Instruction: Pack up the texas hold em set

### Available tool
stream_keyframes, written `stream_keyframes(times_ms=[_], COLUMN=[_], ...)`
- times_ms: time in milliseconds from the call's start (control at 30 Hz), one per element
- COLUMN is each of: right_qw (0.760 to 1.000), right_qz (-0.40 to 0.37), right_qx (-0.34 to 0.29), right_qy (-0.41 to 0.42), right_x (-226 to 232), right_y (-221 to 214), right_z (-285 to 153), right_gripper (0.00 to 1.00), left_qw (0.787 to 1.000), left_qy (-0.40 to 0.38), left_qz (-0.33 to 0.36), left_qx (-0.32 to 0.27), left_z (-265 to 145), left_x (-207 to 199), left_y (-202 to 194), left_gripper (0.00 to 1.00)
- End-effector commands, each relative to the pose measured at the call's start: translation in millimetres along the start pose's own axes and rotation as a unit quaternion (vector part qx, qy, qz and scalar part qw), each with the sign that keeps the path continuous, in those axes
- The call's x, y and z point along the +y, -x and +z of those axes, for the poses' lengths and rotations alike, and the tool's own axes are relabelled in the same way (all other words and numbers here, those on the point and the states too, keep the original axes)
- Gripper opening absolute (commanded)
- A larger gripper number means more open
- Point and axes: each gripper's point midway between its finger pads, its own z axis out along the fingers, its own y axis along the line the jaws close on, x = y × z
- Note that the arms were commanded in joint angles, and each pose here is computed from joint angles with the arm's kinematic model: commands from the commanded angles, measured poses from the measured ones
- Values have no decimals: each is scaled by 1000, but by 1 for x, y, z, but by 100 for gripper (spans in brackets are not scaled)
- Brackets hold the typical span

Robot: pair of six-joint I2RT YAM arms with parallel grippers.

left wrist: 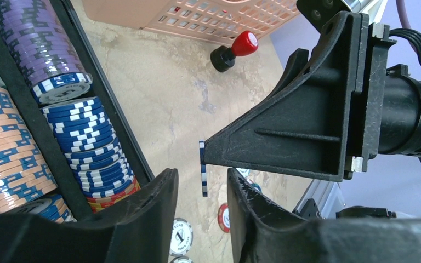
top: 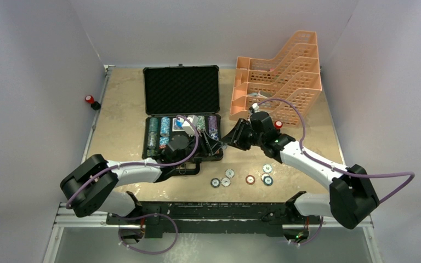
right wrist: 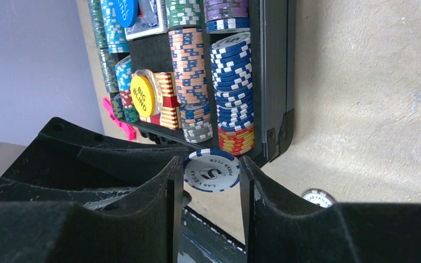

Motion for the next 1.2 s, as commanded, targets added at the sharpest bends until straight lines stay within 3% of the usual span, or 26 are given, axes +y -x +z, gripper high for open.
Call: stream_keyframes(times_ms=[0, 233, 400, 533, 667, 733, 800, 933, 1000, 1167], right_qw=[999, 999, 998, 995, 992, 991, 991, 991, 992, 994], right_qz=[7, 0, -14, -16, -6, 0, 2, 5, 6, 10], right_qx=[7, 2, -53, -99, -125, -131, -133, -130, -124, -111], right_qy=[46, 47, 14, -12, -23, -25, -25, -23, -18, -19], right_x=[21, 22, 9, -4, -22, -31, -38, -46, -49, -57], right_y=[0, 4, 37, 65, 77, 78, 79, 74, 70, 59], right_z=[-3, -2, -10, -22, -32, -35, -36, -36, -35, -33], right_gripper=[40, 44, 63, 68, 68, 68, 68, 68, 68, 68], left_qw=[998, 998, 998, 979, 938, 907, 866, 751, 732, 729], left_qy=[-44, -44, -9, 50, 84, 68, 54, 10, -31, -111], left_qz=[-13, -2, 64, 195, 335, 415, 496, 650, 659, 626], left_qx=[-36, -34, -24, 13, 21, 28, 42, 119, 167, 253], left_z=[5, 7, 7, 3, -11, -16, -18, -17, -5, 17], left_x=[-26, -26, -22, -9, -7, -14, -19, -19, -17, -13], left_y=[19, 19, 29, 41, 71, 82, 91, 94, 86, 72], left_gripper=[28, 0, 0, 0, 0, 0, 0, 0, 0, 0])
